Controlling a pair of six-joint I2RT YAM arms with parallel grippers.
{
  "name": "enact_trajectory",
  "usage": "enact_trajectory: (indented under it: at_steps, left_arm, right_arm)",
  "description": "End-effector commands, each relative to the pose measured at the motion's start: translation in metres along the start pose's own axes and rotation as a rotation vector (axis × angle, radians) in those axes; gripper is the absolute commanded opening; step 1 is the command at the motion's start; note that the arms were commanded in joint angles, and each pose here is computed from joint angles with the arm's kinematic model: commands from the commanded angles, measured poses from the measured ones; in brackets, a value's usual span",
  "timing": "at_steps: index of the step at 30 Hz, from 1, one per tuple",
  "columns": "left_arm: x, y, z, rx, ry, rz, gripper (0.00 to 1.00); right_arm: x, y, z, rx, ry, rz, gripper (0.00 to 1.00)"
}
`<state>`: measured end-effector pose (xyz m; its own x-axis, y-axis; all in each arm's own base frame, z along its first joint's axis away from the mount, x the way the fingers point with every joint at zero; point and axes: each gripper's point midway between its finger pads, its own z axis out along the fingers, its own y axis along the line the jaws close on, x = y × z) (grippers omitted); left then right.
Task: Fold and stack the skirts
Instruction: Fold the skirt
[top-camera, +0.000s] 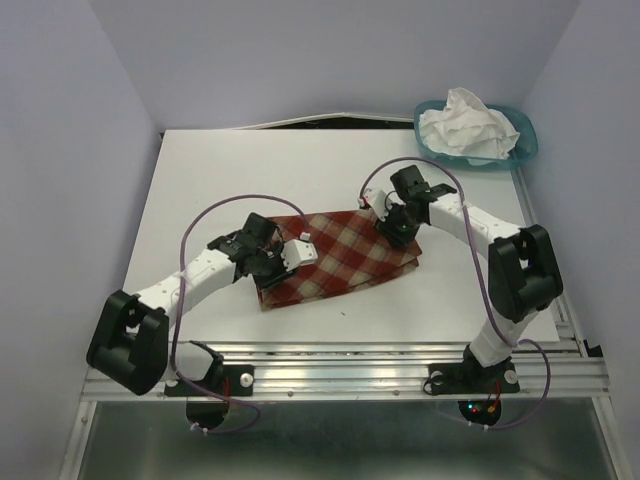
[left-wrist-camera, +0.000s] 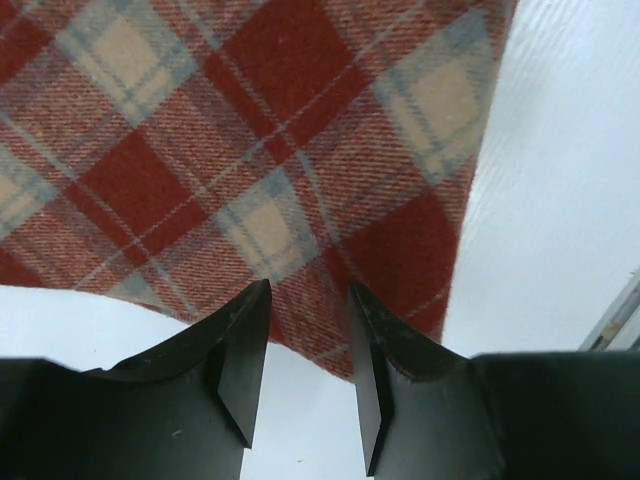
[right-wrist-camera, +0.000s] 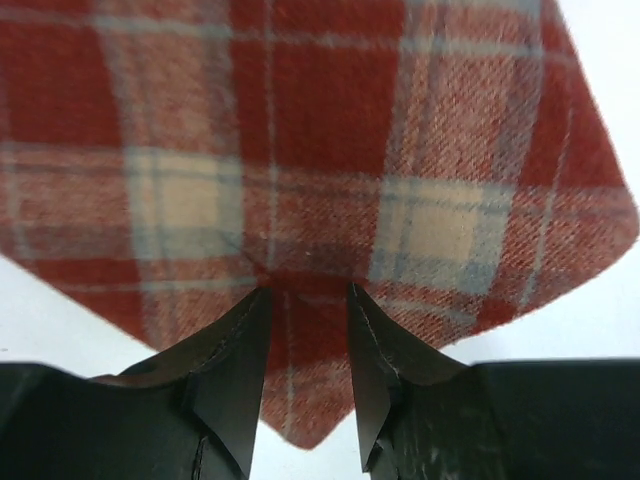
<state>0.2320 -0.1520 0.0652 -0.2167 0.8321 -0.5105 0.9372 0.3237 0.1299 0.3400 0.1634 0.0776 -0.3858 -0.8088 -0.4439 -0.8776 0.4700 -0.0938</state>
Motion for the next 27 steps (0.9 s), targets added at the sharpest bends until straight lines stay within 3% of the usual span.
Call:
enact_trajectory:
  at_steps: [1,7,14,16,20,24,27]
  left_arm:
    - [0.019,0.012,0.017,-0.067,0.082,-0.029,0.45]
    - [0.045,0.035,0.046,-0.104,0.213,-0.090,0.40]
    - [0.047,0.115,0.077,-0.193,0.256,-0.238,0.33]
    - [0.020,0.151,0.076,-0.249,0.203,-0.251,0.33]
    - [-0.041,0.217,0.074,-0.300,0.065,-0.321,0.34]
    - [-0.090,0.248,0.048,-0.342,-0.066,-0.331,0.39]
    - [-0.113,0.250,0.015,-0.372,-0.146,-0.319,0.42]
  right_arm:
    - [0.006,-0.013,0.011,0.045,0.021,0.026,0.41]
    - [0.051,0.021,0.035,-0.050,0.122,0.103,0.38]
    - [0.071,0.078,0.036,-0.228,0.149,0.268,0.38]
    - [0.060,0.093,0.035,-0.286,0.118,0.311,0.40]
    - [0.006,0.128,0.026,-0.427,0.002,0.417,0.52]
    - [-0.069,0.148,-0.012,-0.576,-0.185,0.420,0.58]
    - [-0.103,0.133,-0.038,-0.535,-0.283,0.401,0.60]
